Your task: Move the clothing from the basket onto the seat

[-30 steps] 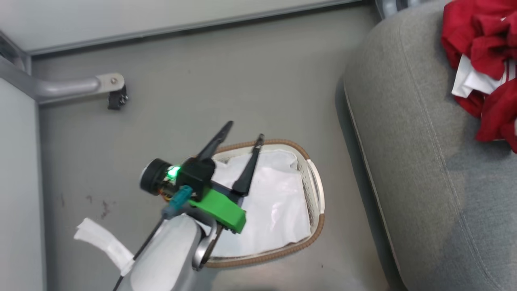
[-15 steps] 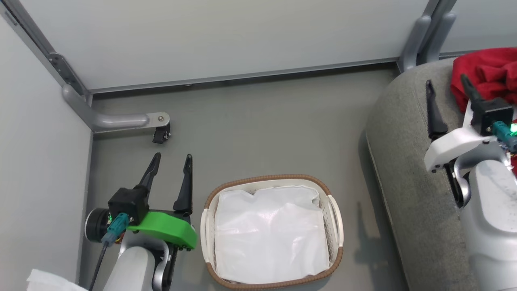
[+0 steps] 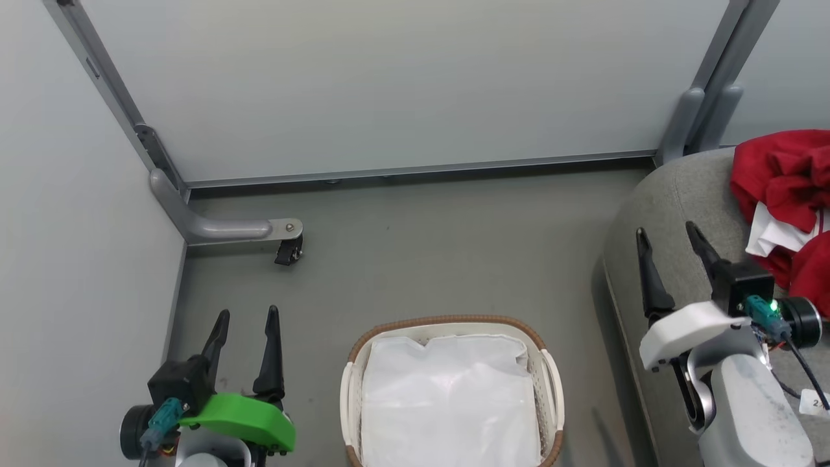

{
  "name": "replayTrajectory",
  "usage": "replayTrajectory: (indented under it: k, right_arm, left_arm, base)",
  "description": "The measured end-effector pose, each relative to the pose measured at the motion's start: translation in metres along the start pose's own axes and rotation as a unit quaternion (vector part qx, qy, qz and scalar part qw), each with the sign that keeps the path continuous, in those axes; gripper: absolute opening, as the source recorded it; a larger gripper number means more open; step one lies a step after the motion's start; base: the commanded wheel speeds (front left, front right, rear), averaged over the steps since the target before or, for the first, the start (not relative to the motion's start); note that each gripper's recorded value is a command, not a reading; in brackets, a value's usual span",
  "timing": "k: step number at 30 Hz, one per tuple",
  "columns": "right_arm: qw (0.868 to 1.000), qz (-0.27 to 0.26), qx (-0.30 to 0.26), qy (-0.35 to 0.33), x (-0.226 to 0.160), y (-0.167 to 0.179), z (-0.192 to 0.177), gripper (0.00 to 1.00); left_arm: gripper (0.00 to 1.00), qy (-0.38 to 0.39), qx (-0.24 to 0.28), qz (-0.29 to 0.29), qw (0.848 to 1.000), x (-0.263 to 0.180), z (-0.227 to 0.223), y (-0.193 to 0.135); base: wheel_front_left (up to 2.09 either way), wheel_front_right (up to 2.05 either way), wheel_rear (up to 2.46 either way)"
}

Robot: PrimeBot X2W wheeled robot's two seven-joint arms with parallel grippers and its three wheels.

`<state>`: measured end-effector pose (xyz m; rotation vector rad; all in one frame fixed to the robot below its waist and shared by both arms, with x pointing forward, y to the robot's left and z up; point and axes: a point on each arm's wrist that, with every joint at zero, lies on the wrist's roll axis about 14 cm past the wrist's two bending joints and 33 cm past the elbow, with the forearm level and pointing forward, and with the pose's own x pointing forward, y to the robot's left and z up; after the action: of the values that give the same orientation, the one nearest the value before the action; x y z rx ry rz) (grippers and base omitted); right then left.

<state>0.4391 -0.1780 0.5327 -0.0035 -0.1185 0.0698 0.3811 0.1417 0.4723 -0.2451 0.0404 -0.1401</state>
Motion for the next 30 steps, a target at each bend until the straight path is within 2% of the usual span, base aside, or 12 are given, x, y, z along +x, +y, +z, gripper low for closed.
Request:
replayTrajectory:
  k: [10,30]
  right_arm:
    - [0.999,-0.003,0.050,0.008,-0.030,0.005,-0.010,1.00]
    - [0.997,0.008,0.061,0.039,-0.043,0.015,-0.031,1.00]
  left_arm:
    - [1.00,0.011,-0.009,0.014,1.000,-0.020,-0.010,0.006]
    - [1.00,0.011,-0.011,0.006,1.000,-0.022,-0.010,0.000]
  base:
    - [0.00,0.00,0.00]
    - [0.00,0.00,0.00]
